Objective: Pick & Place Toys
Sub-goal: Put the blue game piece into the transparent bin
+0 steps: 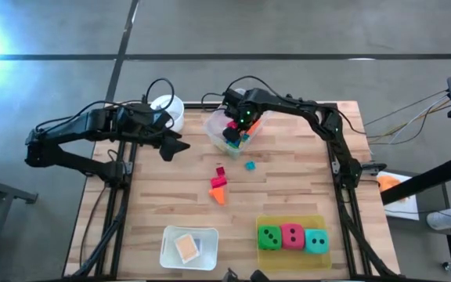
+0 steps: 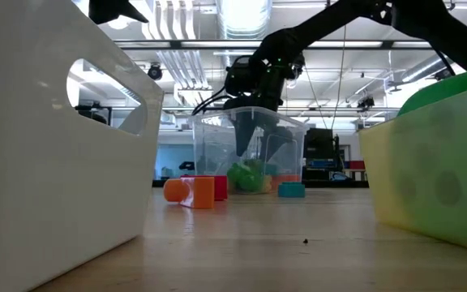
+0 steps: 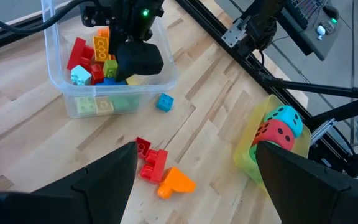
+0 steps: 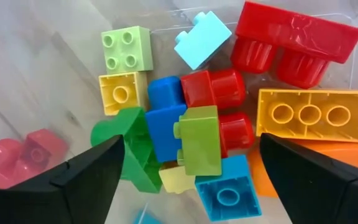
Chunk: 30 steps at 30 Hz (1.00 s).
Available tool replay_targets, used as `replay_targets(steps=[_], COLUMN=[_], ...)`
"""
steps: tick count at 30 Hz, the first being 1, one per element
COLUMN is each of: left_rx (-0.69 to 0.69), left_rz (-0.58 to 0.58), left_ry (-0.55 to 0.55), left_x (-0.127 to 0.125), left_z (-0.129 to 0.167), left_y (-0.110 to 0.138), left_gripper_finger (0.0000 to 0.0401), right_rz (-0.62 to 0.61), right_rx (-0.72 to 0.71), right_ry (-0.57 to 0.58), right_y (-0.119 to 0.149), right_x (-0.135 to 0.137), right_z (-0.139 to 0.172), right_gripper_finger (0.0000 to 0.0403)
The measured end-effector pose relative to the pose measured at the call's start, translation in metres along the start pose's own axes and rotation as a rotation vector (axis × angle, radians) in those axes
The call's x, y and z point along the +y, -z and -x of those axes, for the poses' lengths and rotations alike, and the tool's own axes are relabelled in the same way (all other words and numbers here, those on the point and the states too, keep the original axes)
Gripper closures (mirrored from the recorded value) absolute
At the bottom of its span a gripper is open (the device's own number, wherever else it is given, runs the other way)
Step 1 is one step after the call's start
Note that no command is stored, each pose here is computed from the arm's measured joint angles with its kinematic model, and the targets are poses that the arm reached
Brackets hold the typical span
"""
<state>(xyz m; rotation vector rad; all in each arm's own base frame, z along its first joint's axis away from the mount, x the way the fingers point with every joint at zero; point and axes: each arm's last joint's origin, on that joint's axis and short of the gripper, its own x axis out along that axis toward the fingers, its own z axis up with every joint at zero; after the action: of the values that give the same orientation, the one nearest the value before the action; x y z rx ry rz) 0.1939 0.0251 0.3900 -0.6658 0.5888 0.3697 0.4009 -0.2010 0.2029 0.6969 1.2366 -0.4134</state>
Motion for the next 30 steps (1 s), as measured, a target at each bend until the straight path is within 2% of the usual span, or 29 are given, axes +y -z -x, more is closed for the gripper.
replay_targets(steps=[10, 13, 16, 20, 25, 30], left_rx=[0.0, 0.0, 0.0, 0.0, -0.011, -0.009], left_rz=[0.0, 0.0, 0.011, 0.013, 0.016, 0.01], left_ry=[0.0, 0.0, 0.0, -0.001, -0.019, -0.021], left_x=[0.0, 0.0, 0.0, 0.0, 0.001, 0.001], left_z=[0.0, 0.0, 0.0, 0.0, 0.0, 0.0], left_y=[0.0, 0.0, 0.0, 0.0, 0.0, 0.0], left_gripper_finger=[0.0072, 0.0072, 0.0072, 0.0072, 0.0072, 0.0072], right_rz=[0.001, 0.008, 0.028, 0.029, 0.009, -0.137], right_rx=[-0.009, -0.029, -0.065, -0.143, -0.237, -0.292], right_ry=[-0.004, 0.01, 0.081, 0.127, 0.082, 0.062], right_y=[0.001, 0.004, 0.012, 0.032, 0.07, 0.113], right_x=[0.001, 0.004, 0.013, 0.034, 0.059, 0.07], right_z=[0.006, 0.019, 0.041, 0.082, 0.126, 0.146], right_gripper_finger=[0.0035, 0.0034, 0.0034, 0.0034, 0.0034, 0.0034])
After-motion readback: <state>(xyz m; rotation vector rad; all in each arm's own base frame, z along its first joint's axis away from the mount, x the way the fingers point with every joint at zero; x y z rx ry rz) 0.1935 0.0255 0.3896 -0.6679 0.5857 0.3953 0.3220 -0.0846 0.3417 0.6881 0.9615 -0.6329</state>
